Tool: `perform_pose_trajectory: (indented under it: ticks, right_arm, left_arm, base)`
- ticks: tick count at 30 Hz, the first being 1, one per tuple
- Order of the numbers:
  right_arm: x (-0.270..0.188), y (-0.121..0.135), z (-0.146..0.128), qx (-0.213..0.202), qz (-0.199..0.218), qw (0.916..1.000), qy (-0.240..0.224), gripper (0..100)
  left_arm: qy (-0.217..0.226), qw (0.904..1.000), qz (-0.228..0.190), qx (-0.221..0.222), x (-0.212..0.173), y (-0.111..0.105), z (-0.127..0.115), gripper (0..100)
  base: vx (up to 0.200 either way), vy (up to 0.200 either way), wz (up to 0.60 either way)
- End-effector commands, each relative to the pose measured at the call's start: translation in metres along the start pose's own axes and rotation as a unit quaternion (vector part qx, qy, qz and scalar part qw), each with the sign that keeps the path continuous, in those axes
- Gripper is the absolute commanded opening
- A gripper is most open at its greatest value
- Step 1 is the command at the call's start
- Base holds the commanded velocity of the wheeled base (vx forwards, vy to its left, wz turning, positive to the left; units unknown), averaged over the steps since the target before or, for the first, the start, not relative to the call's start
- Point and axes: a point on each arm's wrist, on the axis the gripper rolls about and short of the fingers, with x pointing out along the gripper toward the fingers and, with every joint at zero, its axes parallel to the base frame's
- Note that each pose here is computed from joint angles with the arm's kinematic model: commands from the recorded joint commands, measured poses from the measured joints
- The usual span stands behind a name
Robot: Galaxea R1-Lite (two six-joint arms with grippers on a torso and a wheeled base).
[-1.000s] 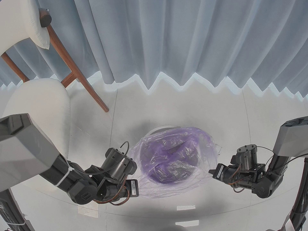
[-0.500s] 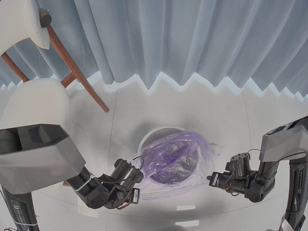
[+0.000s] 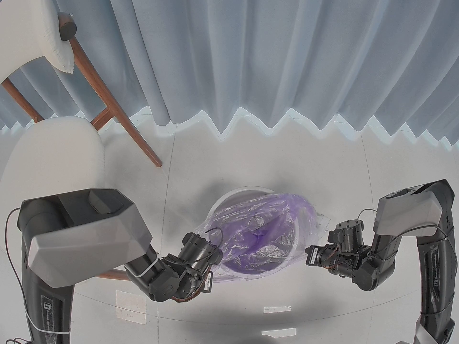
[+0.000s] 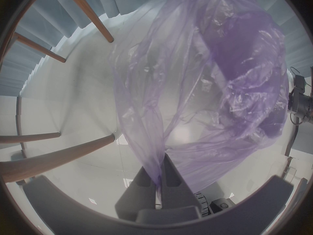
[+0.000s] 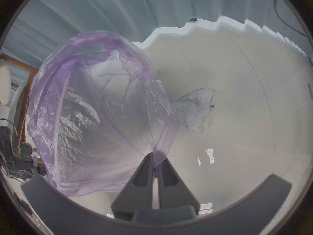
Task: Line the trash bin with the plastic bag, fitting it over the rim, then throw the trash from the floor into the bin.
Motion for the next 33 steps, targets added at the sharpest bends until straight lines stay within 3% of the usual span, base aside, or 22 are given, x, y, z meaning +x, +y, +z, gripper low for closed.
perform_pose_trajectory:
  ticks: [1,4,5,11,17,22,23,26,31,33]
  right_arm:
    - [0.006,-0.004,-0.003,0.001,-0.006,1.0000,0.003,0]
    - [0.005,-0.003,-0.002,-0.001,-0.005,1.0000,0.000,0]
    - [0.004,-0.002,-0.002,-0.001,-0.004,1.0000,0.000,100]
    - [-0.024,0.003,0.009,-0.002,0.001,0.9999,-0.016,100]
    - [-0.069,0.000,0.008,0.004,0.004,0.9998,-0.018,100]
    - [-0.089,-0.003,0.014,0.008,0.032,0.9972,-0.066,100]
    - [-0.090,-0.004,0.022,0.006,0.050,0.9942,-0.095,100]
    - [-0.091,-0.007,0.030,-0.005,0.057,0.9911,-0.120,100]
    - [-0.085,-0.014,0.049,-0.038,0.099,0.9843,-0.141,100]
    - [-0.076,-0.017,0.060,-0.050,0.113,0.9802,-0.154,100]
  left_arm:
    - [0.006,0.9999,0.008,-0.003,0.008,0.002,-0.002,0]
    - [0.012,0.9999,0.009,-0.001,0.004,0.005,-0.006,0]
    - [0.013,0.9999,0.010,0.000,0.004,0.005,-0.007,100]
    - [-0.039,0.9987,-0.028,-0.019,-0.025,0.011,0.004,100]
    - [-0.042,0.9974,-0.055,-0.017,-0.074,0.031,-0.007,100]
    - [-0.063,0.9947,-0.076,-0.029,-0.105,0.047,-0.009,100]
    - [-0.074,0.9929,-0.087,-0.037,-0.109,0.050,-0.003,100]
    - [-0.103,0.9890,-0.100,-0.038,-0.109,0.049,0.014,100]
    - [-0.165,0.9798,-0.112,0.018,-0.083,0.051,0.039,100]
    - [-0.191,0.9732,-0.127,0.018,-0.072,0.049,0.050,100]
  base:
    - [0.000,0.000,0.00]
    - [0.000,0.000,0.00]
    - [0.000,0.000,0.00]
    - [0.000,0.000,0.00]
    - [0.000,0.000,0.00]
    - [0.000,0.000,0.00]
    - [0.000,0.000,0.00]
    - [0.000,0.000,0.00]
    - [0.000,0.000,0.00]
    - [0.000,0.000,0.00]
